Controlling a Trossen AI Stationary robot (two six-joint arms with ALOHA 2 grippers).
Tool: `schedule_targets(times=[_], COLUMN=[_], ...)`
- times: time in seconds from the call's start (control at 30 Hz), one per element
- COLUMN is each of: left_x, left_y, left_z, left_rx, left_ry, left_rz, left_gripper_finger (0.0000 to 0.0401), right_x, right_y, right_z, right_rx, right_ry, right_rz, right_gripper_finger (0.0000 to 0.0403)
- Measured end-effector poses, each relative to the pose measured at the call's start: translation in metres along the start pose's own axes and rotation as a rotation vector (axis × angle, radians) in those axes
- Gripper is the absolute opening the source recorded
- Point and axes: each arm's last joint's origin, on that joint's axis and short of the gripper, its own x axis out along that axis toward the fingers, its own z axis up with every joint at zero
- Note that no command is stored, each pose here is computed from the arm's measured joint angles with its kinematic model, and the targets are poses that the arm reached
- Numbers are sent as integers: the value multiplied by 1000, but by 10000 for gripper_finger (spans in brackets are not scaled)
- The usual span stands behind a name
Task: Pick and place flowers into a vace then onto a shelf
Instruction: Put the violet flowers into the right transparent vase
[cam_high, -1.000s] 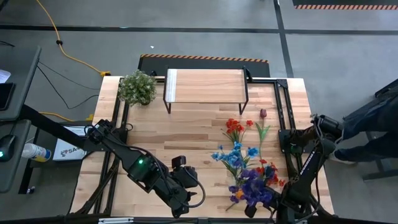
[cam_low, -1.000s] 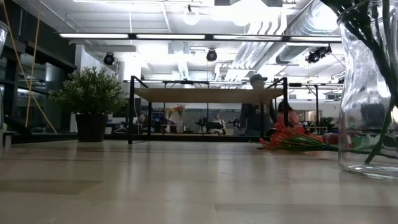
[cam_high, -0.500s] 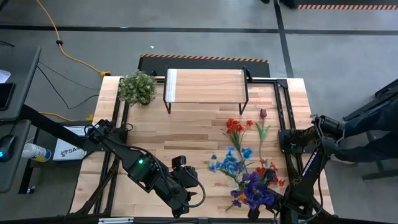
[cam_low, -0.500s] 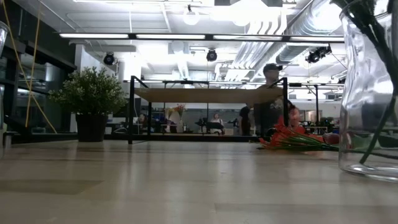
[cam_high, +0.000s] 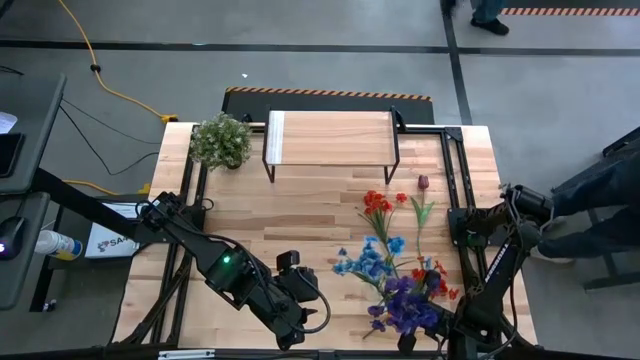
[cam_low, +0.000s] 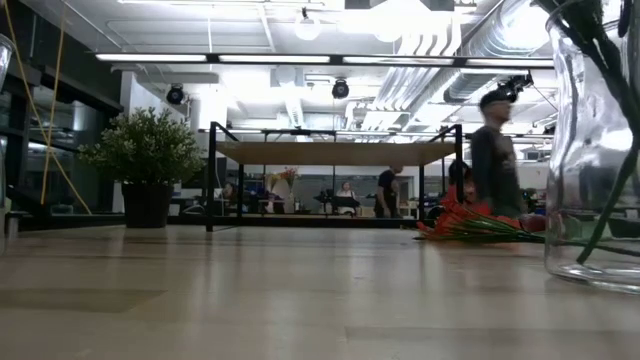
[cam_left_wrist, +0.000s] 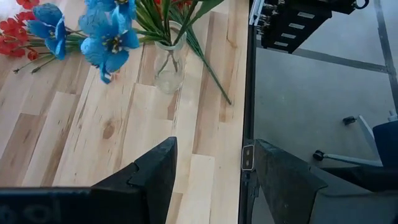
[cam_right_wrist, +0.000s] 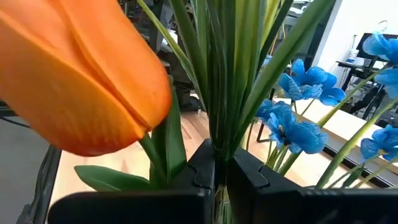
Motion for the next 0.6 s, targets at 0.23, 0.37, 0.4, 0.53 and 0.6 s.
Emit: schedule_targets(times=[0.23,0.37,0.4,0.53,0.6], left_x=[0,0,0,0,0], left_y=[0,0,0,0,0], left_z=[0,0,0,0,0], left_rx=[1,4,4,4,4], left_ry=[0,0,0,0,0], left_rz=[0,0,0,0,0], left_gripper_finger=[246,246,246,246,246], right_x=[0,0,0,0,0], right_y=[0,0,0,0,0], right_z=[0,0,0,0,0], right_rx=[-9,-10,-10,-10,-16], right_ry=[-6,-6,-6,-6,-5], right_rz=[-7,-7,-7,-6,-6], right_gripper_finger=[21,37,41,57,63])
